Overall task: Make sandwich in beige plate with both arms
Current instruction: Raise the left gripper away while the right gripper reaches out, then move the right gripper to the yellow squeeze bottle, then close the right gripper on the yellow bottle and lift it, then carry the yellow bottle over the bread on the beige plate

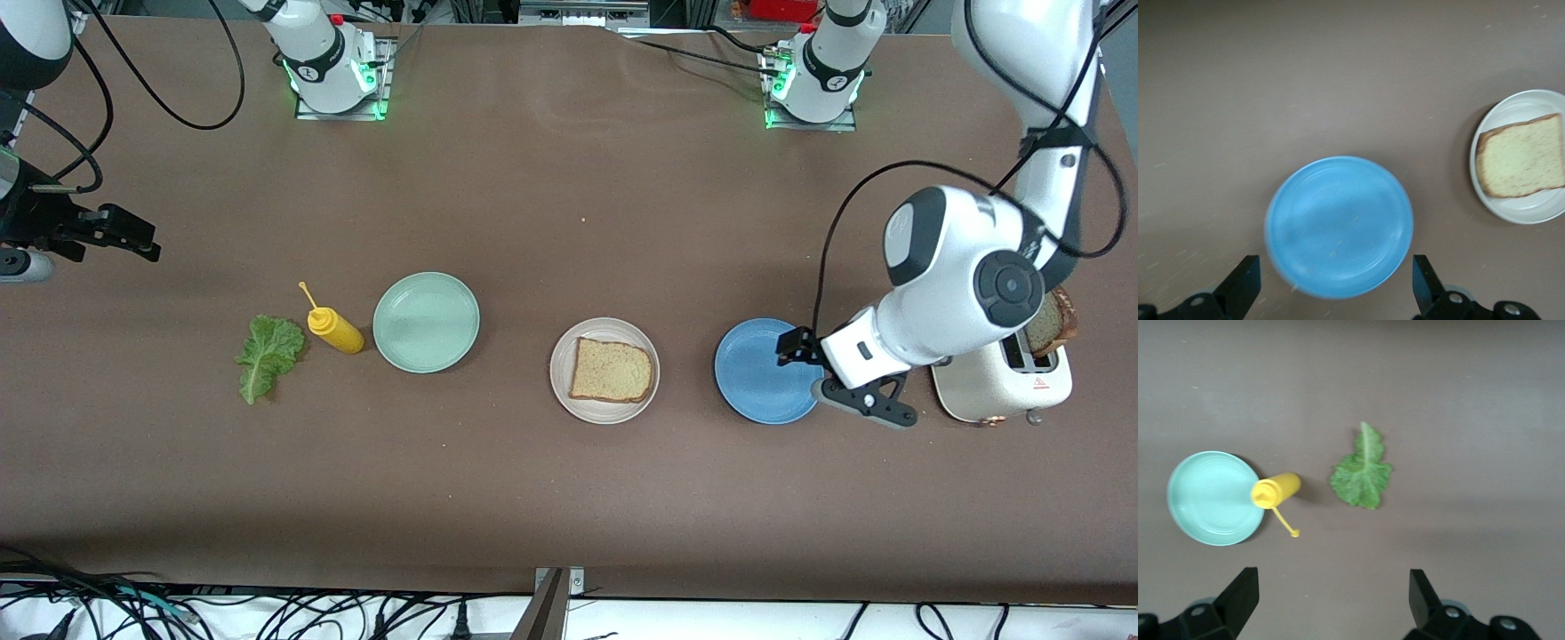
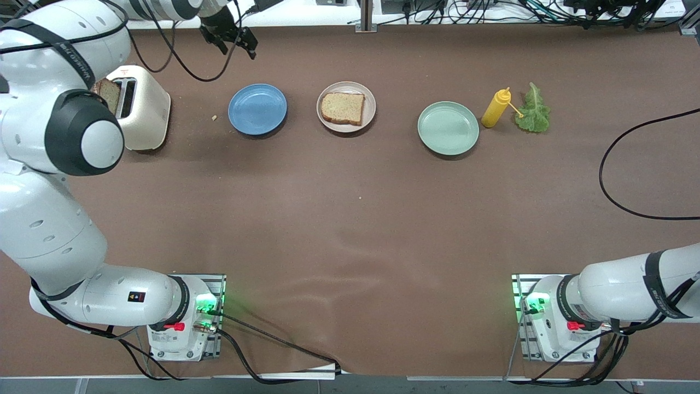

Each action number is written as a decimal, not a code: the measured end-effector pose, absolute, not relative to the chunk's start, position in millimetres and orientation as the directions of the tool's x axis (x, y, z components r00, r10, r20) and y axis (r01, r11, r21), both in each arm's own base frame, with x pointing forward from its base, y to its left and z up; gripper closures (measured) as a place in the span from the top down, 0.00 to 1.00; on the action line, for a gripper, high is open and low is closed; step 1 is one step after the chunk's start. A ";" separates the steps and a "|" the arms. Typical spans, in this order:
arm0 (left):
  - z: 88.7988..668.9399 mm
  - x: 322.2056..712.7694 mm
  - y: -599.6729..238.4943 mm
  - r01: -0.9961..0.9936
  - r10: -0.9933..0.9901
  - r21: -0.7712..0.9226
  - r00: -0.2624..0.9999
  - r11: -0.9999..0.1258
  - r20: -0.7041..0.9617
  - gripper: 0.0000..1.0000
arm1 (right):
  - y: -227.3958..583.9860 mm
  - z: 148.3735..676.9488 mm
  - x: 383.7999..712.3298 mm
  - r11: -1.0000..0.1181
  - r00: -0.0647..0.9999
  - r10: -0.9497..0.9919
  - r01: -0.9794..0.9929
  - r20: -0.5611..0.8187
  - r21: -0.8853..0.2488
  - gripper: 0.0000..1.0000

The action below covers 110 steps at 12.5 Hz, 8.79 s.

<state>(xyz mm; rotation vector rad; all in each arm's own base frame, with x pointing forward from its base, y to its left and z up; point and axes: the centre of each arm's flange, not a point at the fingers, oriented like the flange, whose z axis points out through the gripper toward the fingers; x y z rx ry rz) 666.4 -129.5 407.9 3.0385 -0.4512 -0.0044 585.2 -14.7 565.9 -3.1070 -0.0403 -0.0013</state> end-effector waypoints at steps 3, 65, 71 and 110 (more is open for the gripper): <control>468.8 642.6 -118.5 -0.277 -0.276 -0.040 0.961 -0.960 -0.029 1.00 | -6.1 562.3 587.1 -0.987 0.993 0.114 0.114 0.009 -0.114 1.00; 603.9 542.3 -46.4 -0.120 -0.120 -0.002 0.993 -0.993 0.012 1.00 | -38.5 122.4 586.8 0.057 0.062 0.332 0.995 0.941 -0.086 0.99; 603.9 542.3 -46.3 -0.119 -0.119 -0.002 0.993 -0.993 0.012 1.00 | -35.0 123.7 588.8 0.054 0.077 0.332 0.994 0.940 -0.100 0.44; 603.8 542.3 -46.2 -0.110 -0.110 -0.002 0.994 -0.994 0.012 1.00 | 417.2 333.3 588.6 -0.281 0.283 0.951 0.959 -0.126 0.034 0.04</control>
